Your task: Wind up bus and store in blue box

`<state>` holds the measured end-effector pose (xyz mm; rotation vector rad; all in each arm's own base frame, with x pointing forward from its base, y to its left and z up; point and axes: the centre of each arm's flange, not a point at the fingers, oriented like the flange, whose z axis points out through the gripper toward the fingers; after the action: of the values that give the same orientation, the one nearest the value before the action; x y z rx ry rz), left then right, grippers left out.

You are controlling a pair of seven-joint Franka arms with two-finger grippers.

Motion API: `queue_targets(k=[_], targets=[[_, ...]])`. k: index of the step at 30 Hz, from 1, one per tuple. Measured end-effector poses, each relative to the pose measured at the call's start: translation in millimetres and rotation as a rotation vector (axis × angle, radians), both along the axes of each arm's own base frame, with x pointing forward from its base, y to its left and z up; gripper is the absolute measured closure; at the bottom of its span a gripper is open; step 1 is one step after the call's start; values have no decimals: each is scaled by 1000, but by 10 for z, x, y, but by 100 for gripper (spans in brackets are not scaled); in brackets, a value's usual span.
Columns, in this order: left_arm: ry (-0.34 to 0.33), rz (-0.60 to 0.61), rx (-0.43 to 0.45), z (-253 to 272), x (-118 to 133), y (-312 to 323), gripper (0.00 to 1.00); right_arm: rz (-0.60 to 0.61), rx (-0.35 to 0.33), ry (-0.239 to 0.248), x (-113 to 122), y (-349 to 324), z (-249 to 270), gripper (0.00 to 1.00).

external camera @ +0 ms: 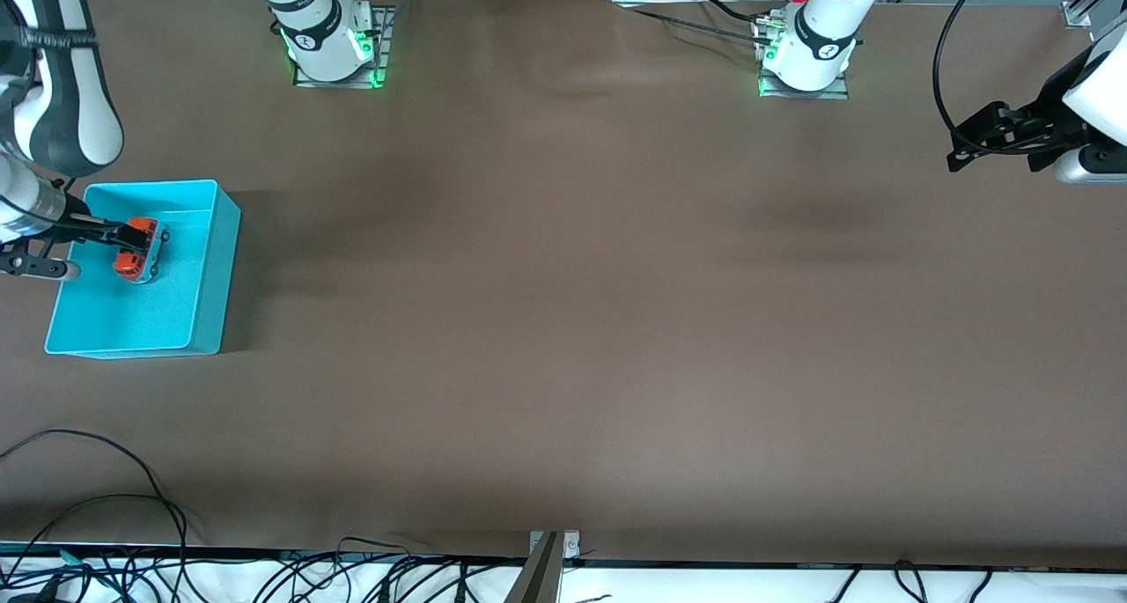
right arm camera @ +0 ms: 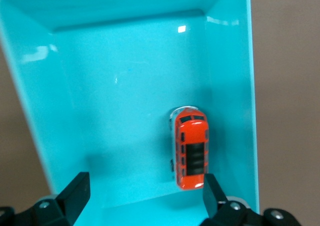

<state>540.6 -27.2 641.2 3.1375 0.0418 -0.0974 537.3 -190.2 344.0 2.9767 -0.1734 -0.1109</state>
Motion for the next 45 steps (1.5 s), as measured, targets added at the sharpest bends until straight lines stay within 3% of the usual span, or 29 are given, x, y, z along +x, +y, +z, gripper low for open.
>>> queue_targets(k=[8,16,25,35,45], targets=[[0,0,0,0,0,1,0,-8,17,5,-143,350,708,0],[0,0,-1,-1,0,1,0,-47,107,-4,-328,560,1470,0],[0,0,-1,-1,0,1,0,30,153,34,-168,1164,2202,0],[0,0,-1,-1,0,0,0,46,162,57,87,1619,2260,0],[0,0,-2,0,-1,0,0,74,161,65,137,1823,2220,0]])
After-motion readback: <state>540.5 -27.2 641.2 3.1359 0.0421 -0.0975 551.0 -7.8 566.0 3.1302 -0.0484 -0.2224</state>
